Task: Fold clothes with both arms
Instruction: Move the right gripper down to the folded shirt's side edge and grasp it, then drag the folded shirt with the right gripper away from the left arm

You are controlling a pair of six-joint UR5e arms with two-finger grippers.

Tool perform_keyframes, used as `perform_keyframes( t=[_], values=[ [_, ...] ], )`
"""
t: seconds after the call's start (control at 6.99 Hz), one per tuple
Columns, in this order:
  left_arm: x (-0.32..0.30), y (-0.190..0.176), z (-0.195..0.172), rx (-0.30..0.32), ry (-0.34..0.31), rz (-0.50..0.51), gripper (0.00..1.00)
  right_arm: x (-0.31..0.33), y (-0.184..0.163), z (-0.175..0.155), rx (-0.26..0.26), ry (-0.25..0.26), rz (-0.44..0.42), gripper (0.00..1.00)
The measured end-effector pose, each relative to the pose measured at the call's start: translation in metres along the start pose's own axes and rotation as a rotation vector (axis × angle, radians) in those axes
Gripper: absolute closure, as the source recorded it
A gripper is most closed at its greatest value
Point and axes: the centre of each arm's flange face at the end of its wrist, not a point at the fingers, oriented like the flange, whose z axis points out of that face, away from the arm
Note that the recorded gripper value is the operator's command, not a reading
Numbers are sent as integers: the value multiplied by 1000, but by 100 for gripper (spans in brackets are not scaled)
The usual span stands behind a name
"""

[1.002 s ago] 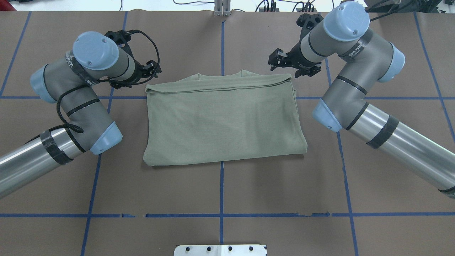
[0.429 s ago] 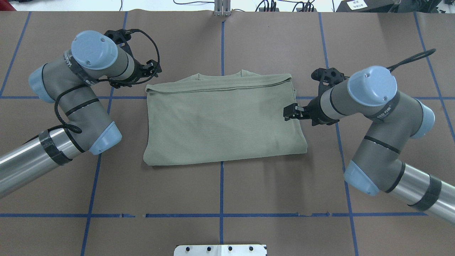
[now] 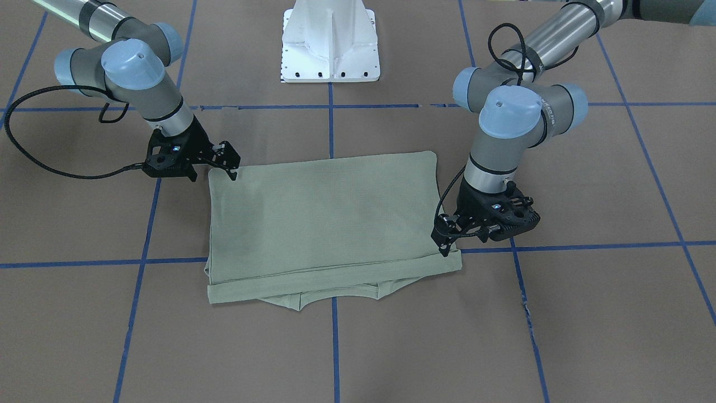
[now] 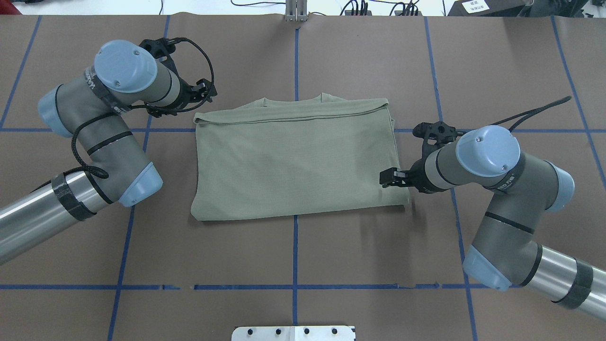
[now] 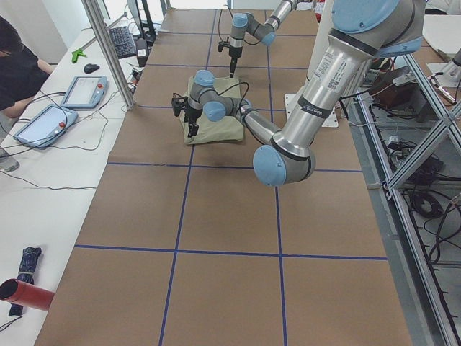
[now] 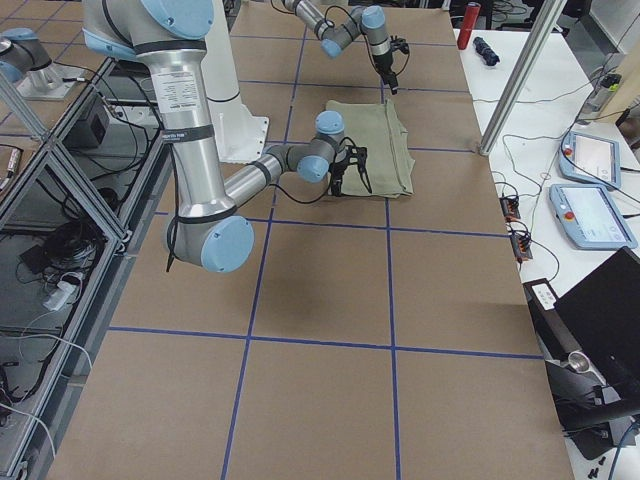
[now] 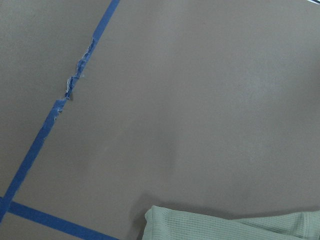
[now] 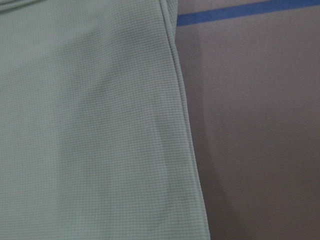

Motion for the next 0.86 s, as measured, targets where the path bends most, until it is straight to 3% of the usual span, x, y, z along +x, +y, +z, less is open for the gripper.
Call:
perform_keyframes(
  t=[0.14, 0.29, 0.43, 0.86],
  values=[
    [0, 0, -1, 1, 2, 0, 0, -1, 3, 5, -6, 6, -3, 42],
    [0, 0, -2, 1, 2, 0, 0, -1, 4, 7, -8, 9, -4, 91],
    [0, 0, -2, 2, 1, 0, 0, 0, 4, 8, -9, 12, -4, 100],
    [-2, 0, 0, 2, -2, 0, 0, -1, 4, 8, -8, 9, -8, 100]
  ],
)
